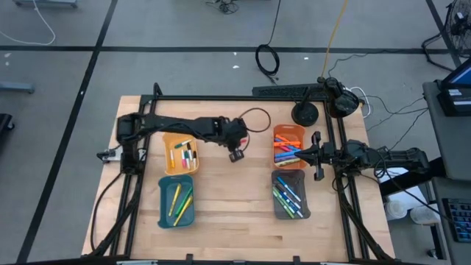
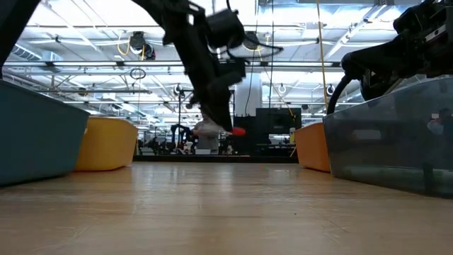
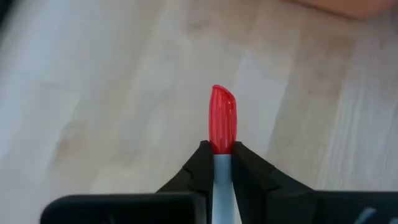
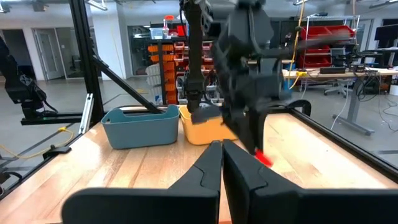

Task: Pick & Place Markers
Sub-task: Put the red mini marker into the yellow bin

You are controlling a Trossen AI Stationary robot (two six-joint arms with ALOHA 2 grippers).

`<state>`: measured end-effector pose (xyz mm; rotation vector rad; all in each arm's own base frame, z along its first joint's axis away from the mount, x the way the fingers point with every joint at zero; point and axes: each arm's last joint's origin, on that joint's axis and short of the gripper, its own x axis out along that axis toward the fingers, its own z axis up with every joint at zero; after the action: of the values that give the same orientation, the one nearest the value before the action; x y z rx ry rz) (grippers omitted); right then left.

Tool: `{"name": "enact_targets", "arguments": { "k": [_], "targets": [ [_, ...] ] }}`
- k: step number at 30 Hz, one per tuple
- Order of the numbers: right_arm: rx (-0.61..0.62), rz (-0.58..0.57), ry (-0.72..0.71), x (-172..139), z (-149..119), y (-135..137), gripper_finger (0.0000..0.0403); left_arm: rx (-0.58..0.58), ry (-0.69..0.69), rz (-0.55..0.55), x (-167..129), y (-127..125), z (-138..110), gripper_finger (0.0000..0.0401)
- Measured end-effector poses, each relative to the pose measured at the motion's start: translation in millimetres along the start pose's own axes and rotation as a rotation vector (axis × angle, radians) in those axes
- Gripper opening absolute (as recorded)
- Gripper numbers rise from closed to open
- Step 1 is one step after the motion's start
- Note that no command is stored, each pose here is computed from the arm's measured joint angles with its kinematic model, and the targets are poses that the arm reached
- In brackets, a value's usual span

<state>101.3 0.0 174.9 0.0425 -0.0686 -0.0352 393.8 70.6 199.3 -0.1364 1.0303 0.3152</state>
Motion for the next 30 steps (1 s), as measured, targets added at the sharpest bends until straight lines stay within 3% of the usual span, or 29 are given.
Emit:
{"name": "enact_targets", "arguments": {
  "k": [7, 14, 20, 27, 30],
  "targets": [
    [-0.001, 0.0, 0.006, 0, 0, 0, 0.0004, -0.176, 0.041, 0.12, -76, 2, -11, 0.0042],
    [-0.001, -0.001, 0.008, 0, -1, 0, 0.0004, -0.469, 0.254, 0.297, -126, -2, -50, 0.0049],
    [-0.001, -0.001, 0.009, 0, -1, 0, 0.0004, -0.676, 0.386, 0.548, -143, -7, -77, 0.0053],
    [-0.001, 0.0, 0.009, 0, -1, 0, 0.0004, -0.75, 0.414, 0.634, -129, -13, -97, 0.0037],
    [-0.001, -0.001, 0.009, 0, -1, 0, 0.0004, -0.751, 0.449, 0.669, -120, -11, -108, 0.0056]
  ]
}}
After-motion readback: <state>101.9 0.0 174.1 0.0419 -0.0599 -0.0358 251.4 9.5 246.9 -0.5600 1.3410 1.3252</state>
